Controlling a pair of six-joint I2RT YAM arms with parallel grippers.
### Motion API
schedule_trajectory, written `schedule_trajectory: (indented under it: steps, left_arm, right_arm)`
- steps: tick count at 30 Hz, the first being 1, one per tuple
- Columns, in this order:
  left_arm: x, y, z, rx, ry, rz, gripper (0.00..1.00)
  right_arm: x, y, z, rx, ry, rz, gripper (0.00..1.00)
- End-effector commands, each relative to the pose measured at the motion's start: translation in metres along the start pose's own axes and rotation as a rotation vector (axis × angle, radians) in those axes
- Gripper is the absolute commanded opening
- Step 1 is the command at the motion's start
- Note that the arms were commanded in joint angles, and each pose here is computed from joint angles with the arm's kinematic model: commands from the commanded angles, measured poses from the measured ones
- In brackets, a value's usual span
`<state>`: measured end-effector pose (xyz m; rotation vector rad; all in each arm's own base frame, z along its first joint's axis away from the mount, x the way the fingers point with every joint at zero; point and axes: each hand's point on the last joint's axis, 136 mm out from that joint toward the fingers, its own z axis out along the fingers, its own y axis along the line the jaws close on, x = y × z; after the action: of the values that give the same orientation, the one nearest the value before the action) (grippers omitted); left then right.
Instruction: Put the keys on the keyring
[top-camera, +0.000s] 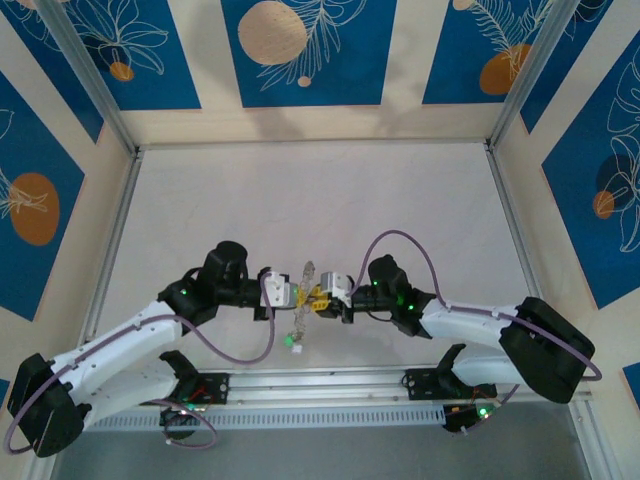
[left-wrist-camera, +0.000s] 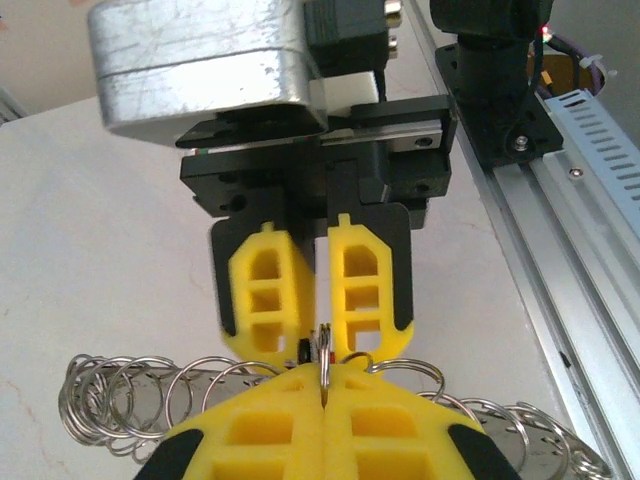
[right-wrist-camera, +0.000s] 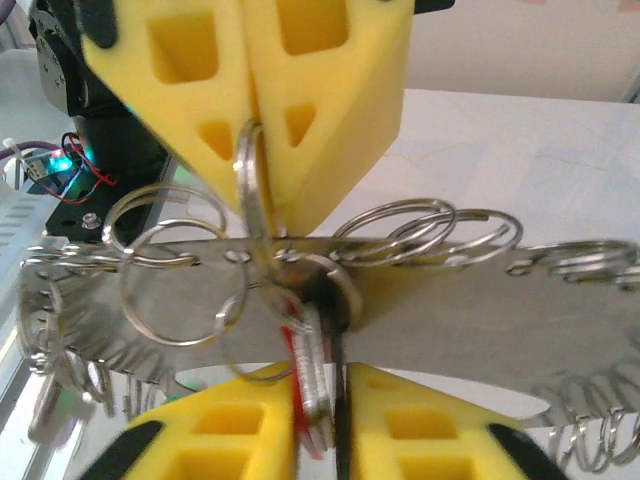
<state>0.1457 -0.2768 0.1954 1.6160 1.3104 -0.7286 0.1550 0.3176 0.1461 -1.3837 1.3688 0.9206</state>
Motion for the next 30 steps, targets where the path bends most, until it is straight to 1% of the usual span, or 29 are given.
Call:
schedule_trajectory:
  steps: [1,2,8,9,10,11,12,15,17,23,26,30]
  left_arm:
    - [-0.021,0.005,-0.007,-0.02,-0.051,0.047,0.0]
    - [-0.02,0.006,-0.007,-0.022,-0.047,0.047,0.0]
    - [-0.017,0.008,-0.006,-0.038,-0.031,0.051,0.0]
    - [-0.016,0.008,-0.006,-0.038,-0.029,0.052,0.0]
    - [-0.016,0.009,-0.006,-0.037,-0.026,0.049,0.0]
    - [-0.017,0.009,-0.006,-0.038,-0.03,0.05,0.0]
    - [-0.018,0.009,-0.006,-0.038,-0.032,0.051,0.0]
    - [-0.018,0.009,-0.006,-0.038,-0.031,0.053,0.0]
    - [-0.02,0.009,-0.007,-0.038,-0.035,0.055,0.0]
    - [-0.024,0.003,-0.009,-0.001,-0.046,0.068,0.0]
    - [-0.031,-0.002,-0.012,0.013,-0.086,0.092,0.0]
    - [-0.036,-0.005,-0.014,0.023,-0.106,0.111,0.0]
  right_arm:
    - [-0.004,0.0,-0.004,0.017,-0.01,-0.038,0.15]
    - [-0.004,0.001,-0.005,0.015,-0.009,-0.039,0.13]
    - [-0.009,0.006,-0.014,-0.008,-0.019,-0.05,0.11]
    - [-0.011,0.007,-0.016,-0.014,-0.024,-0.051,0.12]
    - [-0.011,0.009,-0.017,-0.018,-0.023,-0.05,0.18]
    - [-0.011,0.01,-0.018,-0.026,-0.022,-0.047,0.25]
    - [-0.01,0.011,-0.018,-0.033,-0.02,-0.045,0.3]
    - [-0.004,0.015,-0.02,-0.062,-0.007,-0.031,0.31]
    - [-0.001,0.016,-0.021,-0.074,-0.003,-0.021,0.34]
    - [0.001,0.015,-0.029,-0.083,-0.006,-0.008,0.36]
    - [-0.003,0.015,-0.036,-0.102,-0.018,-0.008,0.32]
    - [-0.007,0.012,-0.042,-0.087,-0.022,-0.023,0.32]
